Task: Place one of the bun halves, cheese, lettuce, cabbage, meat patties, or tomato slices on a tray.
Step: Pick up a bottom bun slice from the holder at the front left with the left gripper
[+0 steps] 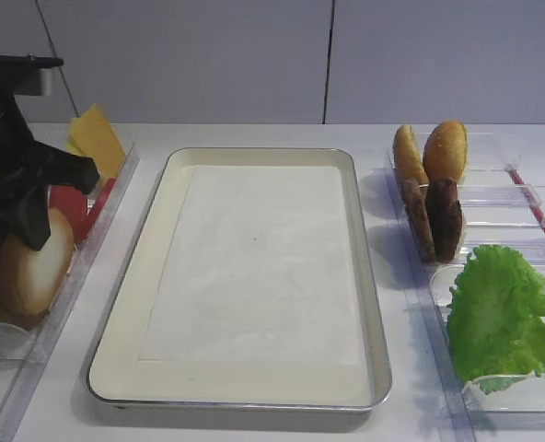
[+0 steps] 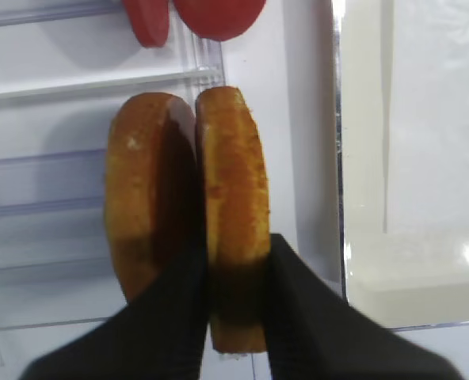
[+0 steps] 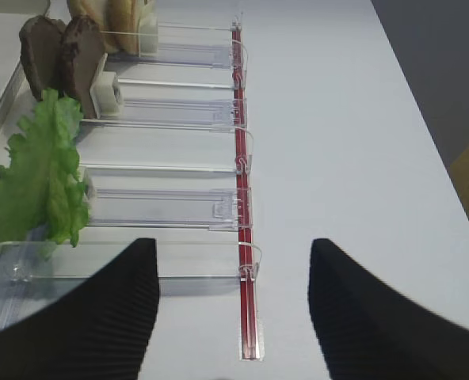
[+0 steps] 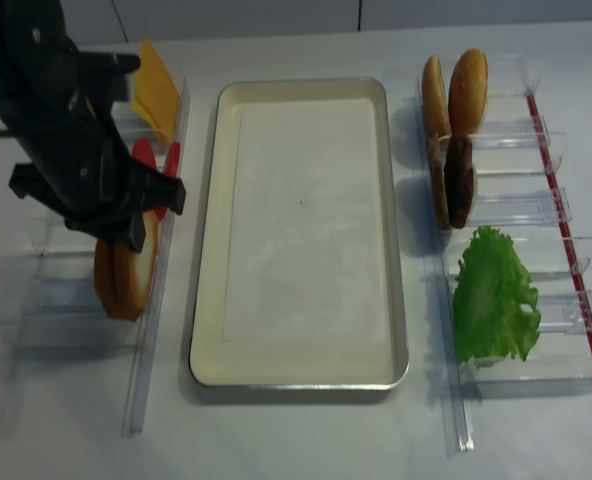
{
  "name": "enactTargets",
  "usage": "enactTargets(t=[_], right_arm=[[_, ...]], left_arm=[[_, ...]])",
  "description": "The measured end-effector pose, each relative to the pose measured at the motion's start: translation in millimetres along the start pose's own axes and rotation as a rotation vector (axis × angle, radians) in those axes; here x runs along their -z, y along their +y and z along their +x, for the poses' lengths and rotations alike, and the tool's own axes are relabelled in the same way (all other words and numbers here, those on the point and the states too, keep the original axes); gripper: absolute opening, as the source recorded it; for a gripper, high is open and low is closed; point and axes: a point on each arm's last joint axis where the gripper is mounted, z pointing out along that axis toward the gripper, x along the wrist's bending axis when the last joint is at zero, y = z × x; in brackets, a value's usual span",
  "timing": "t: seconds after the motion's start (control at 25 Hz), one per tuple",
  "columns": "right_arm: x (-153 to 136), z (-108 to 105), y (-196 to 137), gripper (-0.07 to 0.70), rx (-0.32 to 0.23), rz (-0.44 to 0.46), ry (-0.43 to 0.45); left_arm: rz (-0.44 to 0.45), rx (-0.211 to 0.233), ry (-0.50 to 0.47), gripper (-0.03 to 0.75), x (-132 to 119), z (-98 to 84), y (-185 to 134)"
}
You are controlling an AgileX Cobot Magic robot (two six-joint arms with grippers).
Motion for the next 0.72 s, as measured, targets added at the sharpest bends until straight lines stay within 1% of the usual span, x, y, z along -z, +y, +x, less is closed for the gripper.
enactTargets(t=[0.16, 0.44, 0.56, 0.64, 0.72], right_arm=[[0, 0, 0, 0.430, 0.000, 0.000, 0.000], [0, 0, 0, 0.430, 0.000, 0.000, 0.000], [0, 0, 0, 0.430, 0.000, 0.000, 0.000], [0, 0, 0, 0.430, 0.000, 0.000, 0.000], [0, 0, 0, 0.430, 0.000, 0.000, 0.000]], left_arm=[[-0.041, 0.006, -0.022, 0.134, 13, 0.1, -6], [-0.084, 0.016, -0.062, 0.132, 28, -0.9, -14], [-0.097, 0.024, -0.100, 0.132, 33, -3.3, -17], [-0.101, 0.026, -0.143, 0.132, 37, -6.7, -20], [-0.097, 0.016, -0.197, 0.132, 39, -11.3, -21]])
